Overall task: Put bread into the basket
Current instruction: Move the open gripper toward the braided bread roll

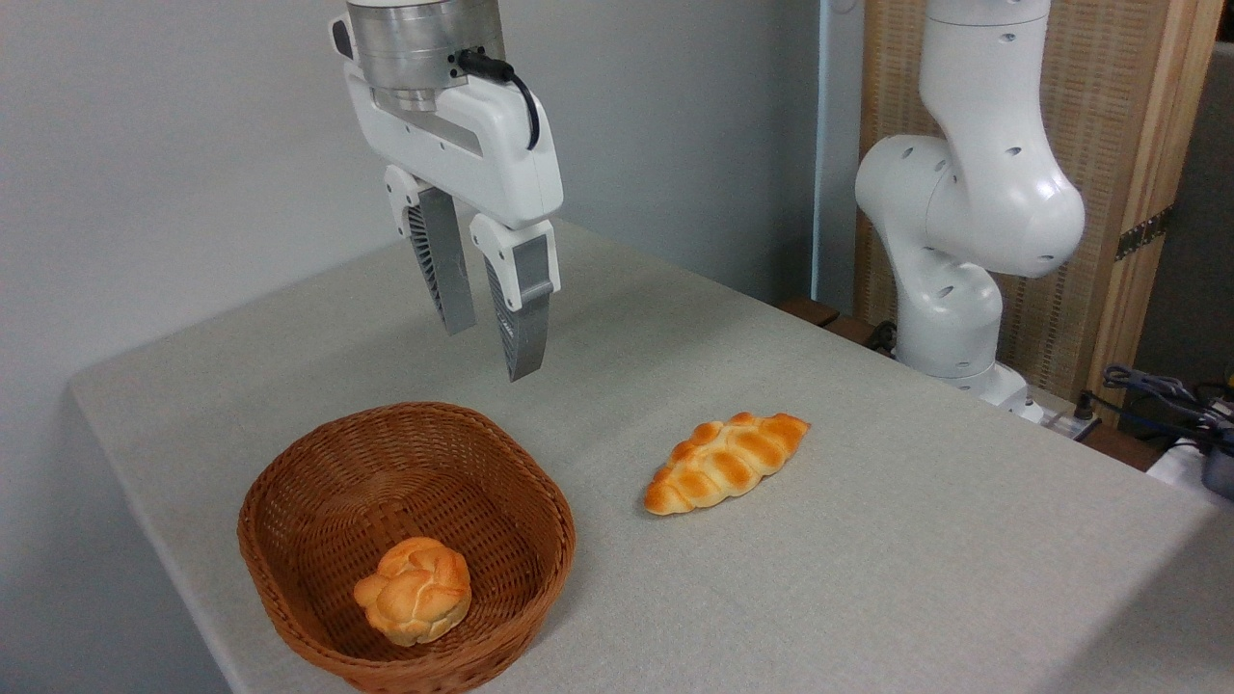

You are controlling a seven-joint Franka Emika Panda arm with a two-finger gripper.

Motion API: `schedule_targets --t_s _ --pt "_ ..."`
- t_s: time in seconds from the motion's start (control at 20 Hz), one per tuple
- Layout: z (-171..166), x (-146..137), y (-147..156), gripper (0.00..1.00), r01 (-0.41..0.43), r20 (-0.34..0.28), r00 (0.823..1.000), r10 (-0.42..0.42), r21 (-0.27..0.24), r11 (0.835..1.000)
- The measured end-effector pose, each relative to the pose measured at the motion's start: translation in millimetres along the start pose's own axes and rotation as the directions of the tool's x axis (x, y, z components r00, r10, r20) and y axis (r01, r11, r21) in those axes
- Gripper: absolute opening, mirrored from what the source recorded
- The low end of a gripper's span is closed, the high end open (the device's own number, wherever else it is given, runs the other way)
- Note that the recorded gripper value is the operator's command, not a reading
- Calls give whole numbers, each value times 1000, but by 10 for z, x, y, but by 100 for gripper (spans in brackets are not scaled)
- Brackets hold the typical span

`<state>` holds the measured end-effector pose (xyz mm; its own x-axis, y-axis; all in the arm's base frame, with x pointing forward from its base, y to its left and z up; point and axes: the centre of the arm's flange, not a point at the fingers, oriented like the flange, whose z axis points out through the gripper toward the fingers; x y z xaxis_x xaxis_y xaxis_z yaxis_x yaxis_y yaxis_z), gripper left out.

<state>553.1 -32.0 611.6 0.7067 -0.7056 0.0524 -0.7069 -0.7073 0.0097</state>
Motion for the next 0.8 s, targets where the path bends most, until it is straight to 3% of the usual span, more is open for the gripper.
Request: schedule_targets --t_s 0.8 --pt "5 -41 -4 100 6 13 1000 -6 -12 1000"
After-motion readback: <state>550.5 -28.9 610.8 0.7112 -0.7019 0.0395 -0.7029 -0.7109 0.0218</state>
